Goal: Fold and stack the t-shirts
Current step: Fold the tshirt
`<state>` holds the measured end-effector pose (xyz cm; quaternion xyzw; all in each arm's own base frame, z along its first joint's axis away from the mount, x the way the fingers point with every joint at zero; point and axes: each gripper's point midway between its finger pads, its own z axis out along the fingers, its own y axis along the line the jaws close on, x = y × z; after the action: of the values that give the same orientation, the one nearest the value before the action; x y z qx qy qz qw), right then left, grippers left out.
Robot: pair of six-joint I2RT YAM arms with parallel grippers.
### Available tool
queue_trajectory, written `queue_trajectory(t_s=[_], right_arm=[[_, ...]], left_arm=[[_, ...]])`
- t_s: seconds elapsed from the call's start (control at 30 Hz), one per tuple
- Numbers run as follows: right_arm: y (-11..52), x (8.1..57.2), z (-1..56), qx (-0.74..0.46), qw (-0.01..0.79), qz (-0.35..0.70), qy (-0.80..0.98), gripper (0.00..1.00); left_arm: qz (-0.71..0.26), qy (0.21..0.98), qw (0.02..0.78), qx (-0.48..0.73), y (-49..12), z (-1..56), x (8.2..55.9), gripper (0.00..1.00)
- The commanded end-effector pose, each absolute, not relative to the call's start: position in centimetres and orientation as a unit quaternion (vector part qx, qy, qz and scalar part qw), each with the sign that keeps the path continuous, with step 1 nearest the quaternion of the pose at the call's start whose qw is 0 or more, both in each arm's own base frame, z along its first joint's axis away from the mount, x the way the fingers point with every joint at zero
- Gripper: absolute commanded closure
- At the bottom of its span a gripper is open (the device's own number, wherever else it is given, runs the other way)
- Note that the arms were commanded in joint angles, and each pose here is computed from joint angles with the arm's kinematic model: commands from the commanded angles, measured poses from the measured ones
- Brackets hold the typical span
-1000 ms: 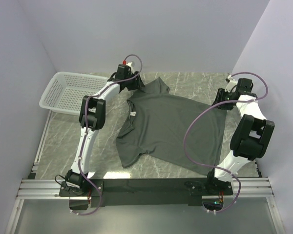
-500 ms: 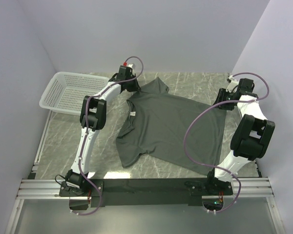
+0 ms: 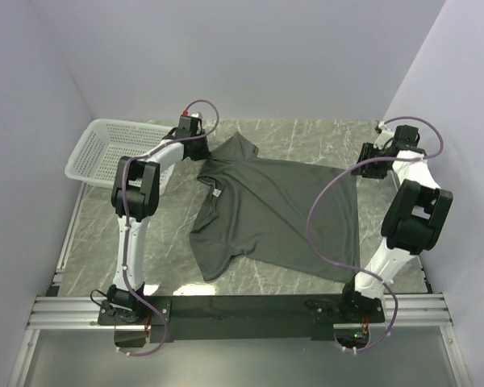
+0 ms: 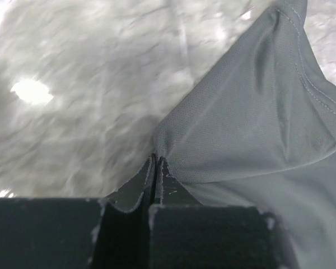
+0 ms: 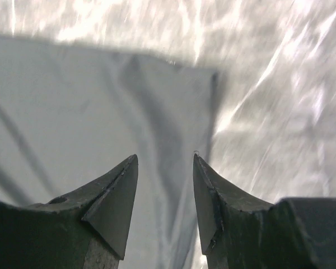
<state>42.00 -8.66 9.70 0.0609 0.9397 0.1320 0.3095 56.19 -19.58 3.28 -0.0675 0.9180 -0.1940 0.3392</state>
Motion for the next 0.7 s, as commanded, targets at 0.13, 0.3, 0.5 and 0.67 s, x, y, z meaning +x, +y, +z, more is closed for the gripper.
queue_trajectory(t_s=[0.13,0.3,0.5,0.67], right_arm=[[-10.4,47.2,10.3,0.079,0.316,0.141,0.935,0.48],[-10.1,49.8,8.8,0.084,0.293,0.152,0.940,0.49],[-10.3,49.9,6.8,0.101,0.274,0.142,0.946,0.50],[-10.2,50.1,5.7,0.109,0.260,0.138,0.949,0.51]], left_arm=[[-0.195,0.906,0.365,-0.084,-19.0,7.3,55.0,0.99],[-0.206,0.911,0.348,-0.082,-19.2,6.6,53.5,0.99],[-0.212,0.913,0.341,-0.078,-19.3,6.3,52.8,0.99],[-0.216,0.911,0.343,-0.075,-19.5,6.8,52.8,0.99]])
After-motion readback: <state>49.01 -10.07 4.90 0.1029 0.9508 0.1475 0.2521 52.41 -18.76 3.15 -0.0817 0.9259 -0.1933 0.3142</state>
